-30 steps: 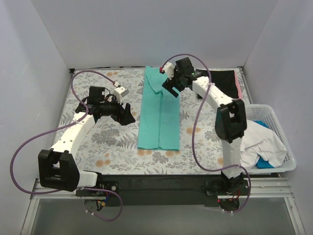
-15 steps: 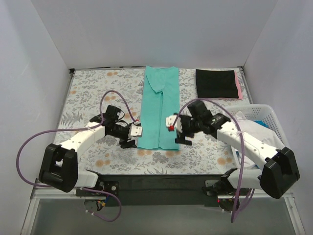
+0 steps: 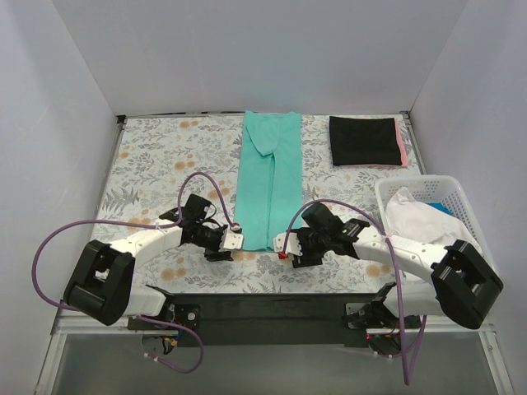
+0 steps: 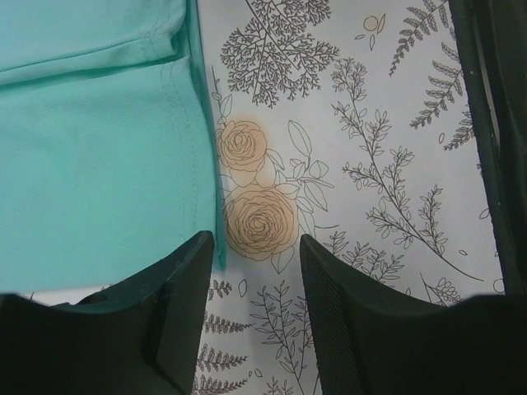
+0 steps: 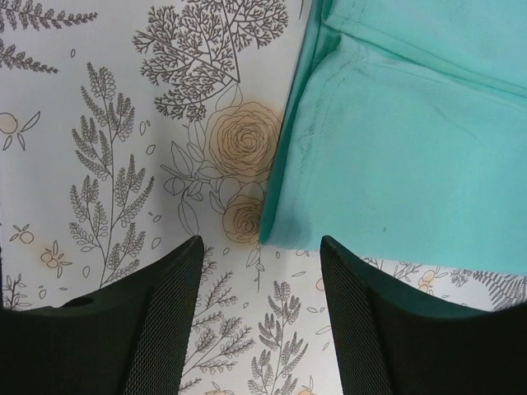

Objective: Fold and stack the t-shirts
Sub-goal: Fold the tshirt

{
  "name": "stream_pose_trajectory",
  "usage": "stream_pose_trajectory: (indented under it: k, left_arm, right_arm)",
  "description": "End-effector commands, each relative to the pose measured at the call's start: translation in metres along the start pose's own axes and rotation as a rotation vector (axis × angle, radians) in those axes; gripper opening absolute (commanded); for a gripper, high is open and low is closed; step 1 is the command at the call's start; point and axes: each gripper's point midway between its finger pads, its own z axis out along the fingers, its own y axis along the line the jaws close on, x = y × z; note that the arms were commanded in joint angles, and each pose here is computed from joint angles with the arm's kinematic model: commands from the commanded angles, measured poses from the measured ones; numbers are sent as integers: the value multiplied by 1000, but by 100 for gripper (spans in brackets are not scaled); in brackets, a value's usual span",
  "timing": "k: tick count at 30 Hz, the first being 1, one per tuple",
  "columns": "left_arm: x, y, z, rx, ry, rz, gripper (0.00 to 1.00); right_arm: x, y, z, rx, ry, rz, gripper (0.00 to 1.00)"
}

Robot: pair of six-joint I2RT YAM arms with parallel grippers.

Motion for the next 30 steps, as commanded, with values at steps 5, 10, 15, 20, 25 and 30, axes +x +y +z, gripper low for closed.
stream_pose_trajectory:
  k: [5,10,15,20,25,30]
  left_arm:
    - [-1,13,3,-43,2,52,42]
    - [7,21,7,-54,27,45,39]
    - [22,21,14,-33,68,19,36]
    - [23,23,15,-30,75,11,25]
    - [34,23,19,-22,118,-21,8]
    - [35,21,20,-27,141,-40,0]
  right_arm:
    - [-17,-19,8,41,-48,-17,60]
    - [-6,-17,21,22,-12,-20,57]
    - [6,-14,32,-2,27,-9,44]
    - [15,-10,35,-13,55,-4,26]
    - [24,-6,37,-17,88,0,11]
    - [21,-12,34,1,90,20,1]
